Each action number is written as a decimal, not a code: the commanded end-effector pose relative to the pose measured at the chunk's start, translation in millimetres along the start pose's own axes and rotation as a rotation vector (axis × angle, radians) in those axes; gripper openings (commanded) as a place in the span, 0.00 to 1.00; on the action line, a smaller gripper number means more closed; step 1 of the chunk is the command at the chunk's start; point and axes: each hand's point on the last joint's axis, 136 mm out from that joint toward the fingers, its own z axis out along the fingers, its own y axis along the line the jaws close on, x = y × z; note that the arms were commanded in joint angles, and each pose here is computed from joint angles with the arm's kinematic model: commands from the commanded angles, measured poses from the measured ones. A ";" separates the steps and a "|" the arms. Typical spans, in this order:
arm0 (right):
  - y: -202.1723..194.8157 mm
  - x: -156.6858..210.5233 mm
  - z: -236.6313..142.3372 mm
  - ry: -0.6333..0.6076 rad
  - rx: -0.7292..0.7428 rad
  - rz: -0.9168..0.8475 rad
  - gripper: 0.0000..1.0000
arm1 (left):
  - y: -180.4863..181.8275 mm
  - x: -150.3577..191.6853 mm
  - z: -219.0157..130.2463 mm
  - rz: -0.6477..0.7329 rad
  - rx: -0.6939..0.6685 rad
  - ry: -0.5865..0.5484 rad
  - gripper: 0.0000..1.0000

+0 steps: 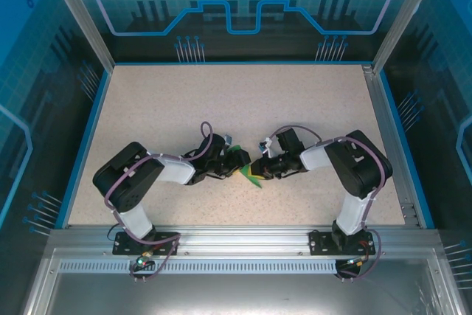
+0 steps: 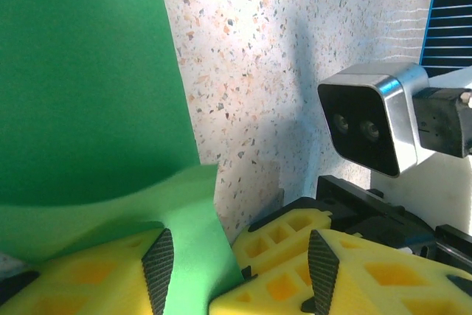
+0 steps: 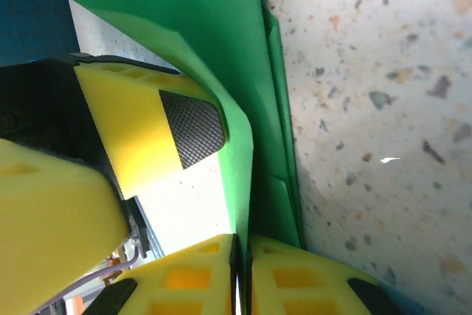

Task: Fold a paper plane with a square sheet of paper (pick it up from the middle)
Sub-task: Fold the wing for the fifth time at the center of the table.

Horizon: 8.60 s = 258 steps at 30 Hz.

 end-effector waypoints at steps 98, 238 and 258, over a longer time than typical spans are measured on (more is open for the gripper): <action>-12.9 57.1 -11.4 0.142 0.240 -0.058 0.10 | 34.4 17.6 15.8 -0.022 -0.134 0.098 0.55; -82.5 69.4 -23.2 0.136 0.294 0.158 0.00 | -13.7 1.3 25.2 0.133 -0.075 -0.008 0.61; -86.4 71.1 -22.9 0.172 0.350 0.159 0.00 | 18.7 -49.1 4.6 0.087 -0.175 -0.051 0.61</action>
